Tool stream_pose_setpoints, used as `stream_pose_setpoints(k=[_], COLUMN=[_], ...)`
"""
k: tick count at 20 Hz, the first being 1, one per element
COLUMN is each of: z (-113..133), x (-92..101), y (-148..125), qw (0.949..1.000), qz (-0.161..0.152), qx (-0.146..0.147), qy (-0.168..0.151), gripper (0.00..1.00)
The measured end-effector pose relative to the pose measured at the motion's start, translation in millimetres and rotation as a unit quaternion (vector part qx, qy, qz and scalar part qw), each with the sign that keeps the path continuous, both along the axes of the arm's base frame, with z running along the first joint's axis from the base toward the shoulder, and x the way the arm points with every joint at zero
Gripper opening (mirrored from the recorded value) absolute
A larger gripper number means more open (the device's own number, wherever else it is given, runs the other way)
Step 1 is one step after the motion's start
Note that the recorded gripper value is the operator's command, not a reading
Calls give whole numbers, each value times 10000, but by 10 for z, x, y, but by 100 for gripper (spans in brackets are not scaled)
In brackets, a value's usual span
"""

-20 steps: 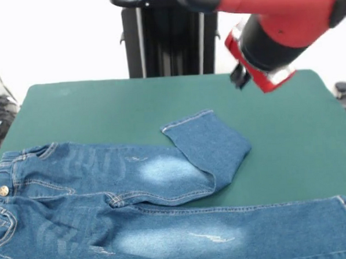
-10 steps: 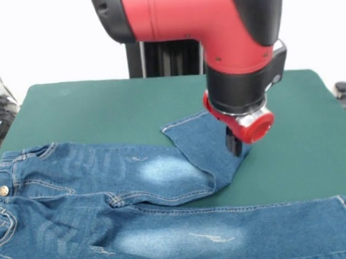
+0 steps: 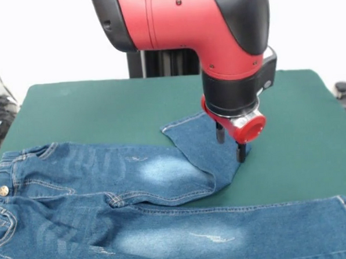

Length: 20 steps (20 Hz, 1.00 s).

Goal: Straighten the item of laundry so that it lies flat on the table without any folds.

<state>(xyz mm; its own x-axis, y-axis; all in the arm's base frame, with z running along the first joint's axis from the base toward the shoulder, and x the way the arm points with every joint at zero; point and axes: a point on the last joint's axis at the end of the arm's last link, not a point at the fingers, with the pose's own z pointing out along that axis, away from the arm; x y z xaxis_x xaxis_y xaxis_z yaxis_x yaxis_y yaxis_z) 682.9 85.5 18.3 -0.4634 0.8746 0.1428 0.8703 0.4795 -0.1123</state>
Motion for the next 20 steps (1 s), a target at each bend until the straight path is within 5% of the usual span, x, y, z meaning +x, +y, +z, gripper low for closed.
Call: stream_pose_setpoints(k=[12, 20], z=[-35, -122], x=[-120, -167], y=[20, -94], qw=[9999, 9991], qz=[61, -71], qx=[-133, -246], qy=[73, -335], gripper=[100, 100])
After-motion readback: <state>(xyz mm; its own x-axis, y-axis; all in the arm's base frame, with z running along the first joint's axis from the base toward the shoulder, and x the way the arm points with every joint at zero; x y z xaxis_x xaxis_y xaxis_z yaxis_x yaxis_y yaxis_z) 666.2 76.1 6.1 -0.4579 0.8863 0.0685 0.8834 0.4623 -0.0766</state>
